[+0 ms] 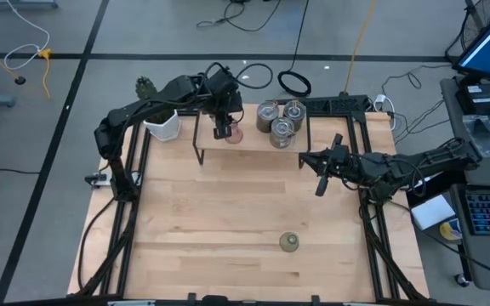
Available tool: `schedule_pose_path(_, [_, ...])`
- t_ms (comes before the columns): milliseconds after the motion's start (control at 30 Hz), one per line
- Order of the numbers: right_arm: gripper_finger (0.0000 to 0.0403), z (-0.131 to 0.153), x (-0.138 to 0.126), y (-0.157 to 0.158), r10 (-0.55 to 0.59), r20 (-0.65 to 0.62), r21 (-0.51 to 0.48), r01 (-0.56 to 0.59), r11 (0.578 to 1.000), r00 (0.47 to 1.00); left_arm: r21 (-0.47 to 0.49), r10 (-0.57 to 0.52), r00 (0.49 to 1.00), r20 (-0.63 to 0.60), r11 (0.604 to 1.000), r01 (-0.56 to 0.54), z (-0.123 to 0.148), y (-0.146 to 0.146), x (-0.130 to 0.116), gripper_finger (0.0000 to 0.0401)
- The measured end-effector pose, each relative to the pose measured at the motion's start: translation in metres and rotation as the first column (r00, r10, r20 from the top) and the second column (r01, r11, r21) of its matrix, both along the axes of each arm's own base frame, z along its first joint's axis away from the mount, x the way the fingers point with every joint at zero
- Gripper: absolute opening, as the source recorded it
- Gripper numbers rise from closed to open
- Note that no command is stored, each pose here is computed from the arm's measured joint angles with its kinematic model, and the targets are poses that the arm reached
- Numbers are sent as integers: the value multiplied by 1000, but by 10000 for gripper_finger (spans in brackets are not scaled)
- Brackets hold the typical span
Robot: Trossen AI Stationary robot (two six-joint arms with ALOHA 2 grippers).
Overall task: Pick & Place candle stick holders
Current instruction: Put the purple glass candle holder on the shelf
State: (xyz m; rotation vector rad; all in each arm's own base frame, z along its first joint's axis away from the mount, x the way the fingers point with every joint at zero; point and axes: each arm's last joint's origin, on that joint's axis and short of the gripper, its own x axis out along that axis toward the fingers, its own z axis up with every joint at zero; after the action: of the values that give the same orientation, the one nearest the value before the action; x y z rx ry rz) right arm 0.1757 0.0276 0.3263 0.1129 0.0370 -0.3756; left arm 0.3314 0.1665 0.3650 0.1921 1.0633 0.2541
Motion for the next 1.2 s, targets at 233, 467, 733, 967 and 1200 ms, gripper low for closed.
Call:
schedule_pose_path(233, [0,0,0,0,0,0,1,0,1000,1000,-10,-4,1000,-12,1000,4,-4,3,1,131])
schedule_pose_path(467, [0,0,0,0,0,0,0,0,1000,1000,-13,6,1000,-15,1000,-6,-4,7,-1,131])
schedule_pose_path(733, [0,0,0,0,0,3,1,0,1000,1000,-33,-5,1000,-4,999,5,-4,10,-2,131])
schedule_pose_path(967, [0,4,-5,-1,0,25,7,0,1000,1000,-52,-20,1000,-10,998,19,-9,11,1,131])
schedule_pose_path(1200, [0,5,-7,-2,-1,36,9,0,1000,999,-58,-19,1000,-14,998,18,-13,12,4,131])
